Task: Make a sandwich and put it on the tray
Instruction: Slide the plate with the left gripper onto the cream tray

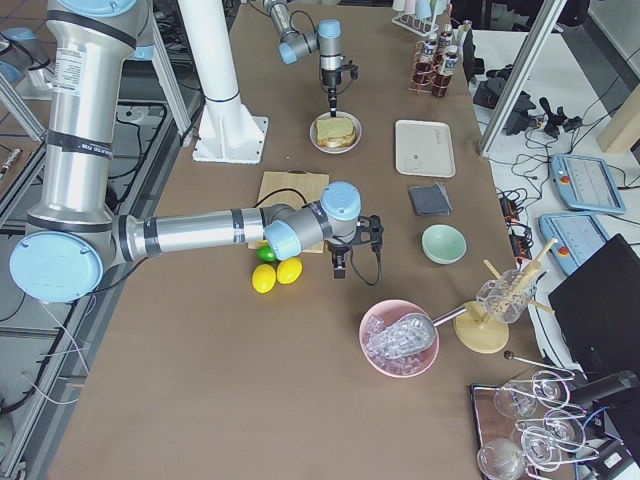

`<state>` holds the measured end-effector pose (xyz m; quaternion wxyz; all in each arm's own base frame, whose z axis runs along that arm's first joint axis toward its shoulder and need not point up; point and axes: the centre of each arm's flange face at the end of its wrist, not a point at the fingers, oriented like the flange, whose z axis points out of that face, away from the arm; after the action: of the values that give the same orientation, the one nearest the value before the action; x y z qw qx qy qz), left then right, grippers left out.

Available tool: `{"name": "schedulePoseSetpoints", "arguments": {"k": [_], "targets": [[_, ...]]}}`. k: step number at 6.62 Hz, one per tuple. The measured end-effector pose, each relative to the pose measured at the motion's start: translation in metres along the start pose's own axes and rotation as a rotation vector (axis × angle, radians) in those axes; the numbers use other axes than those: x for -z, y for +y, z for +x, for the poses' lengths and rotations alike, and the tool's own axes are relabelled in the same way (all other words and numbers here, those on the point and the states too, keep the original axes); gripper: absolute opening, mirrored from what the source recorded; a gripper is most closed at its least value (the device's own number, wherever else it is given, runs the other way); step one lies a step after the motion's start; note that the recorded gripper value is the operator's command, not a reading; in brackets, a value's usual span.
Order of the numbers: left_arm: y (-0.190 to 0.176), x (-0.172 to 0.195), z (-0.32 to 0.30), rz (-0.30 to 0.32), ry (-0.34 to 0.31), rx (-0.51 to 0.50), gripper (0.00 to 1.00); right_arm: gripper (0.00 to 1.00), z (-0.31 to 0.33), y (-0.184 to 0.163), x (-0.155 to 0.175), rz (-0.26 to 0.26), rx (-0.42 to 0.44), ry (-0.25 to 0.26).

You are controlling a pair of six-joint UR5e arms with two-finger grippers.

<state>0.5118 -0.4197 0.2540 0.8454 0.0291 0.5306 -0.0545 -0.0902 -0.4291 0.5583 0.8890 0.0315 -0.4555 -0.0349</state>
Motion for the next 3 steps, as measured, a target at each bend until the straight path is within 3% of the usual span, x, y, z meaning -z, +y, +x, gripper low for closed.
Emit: {"name": "schedulePoseSetpoints", "arguments": {"k": [3], "targets": [[-0.129,-0.009,-0.003,-0.007,0.001,0.022,0.00,1.00,0.000,-0.001,0.006,0.012,0.016,-0.009]]}}
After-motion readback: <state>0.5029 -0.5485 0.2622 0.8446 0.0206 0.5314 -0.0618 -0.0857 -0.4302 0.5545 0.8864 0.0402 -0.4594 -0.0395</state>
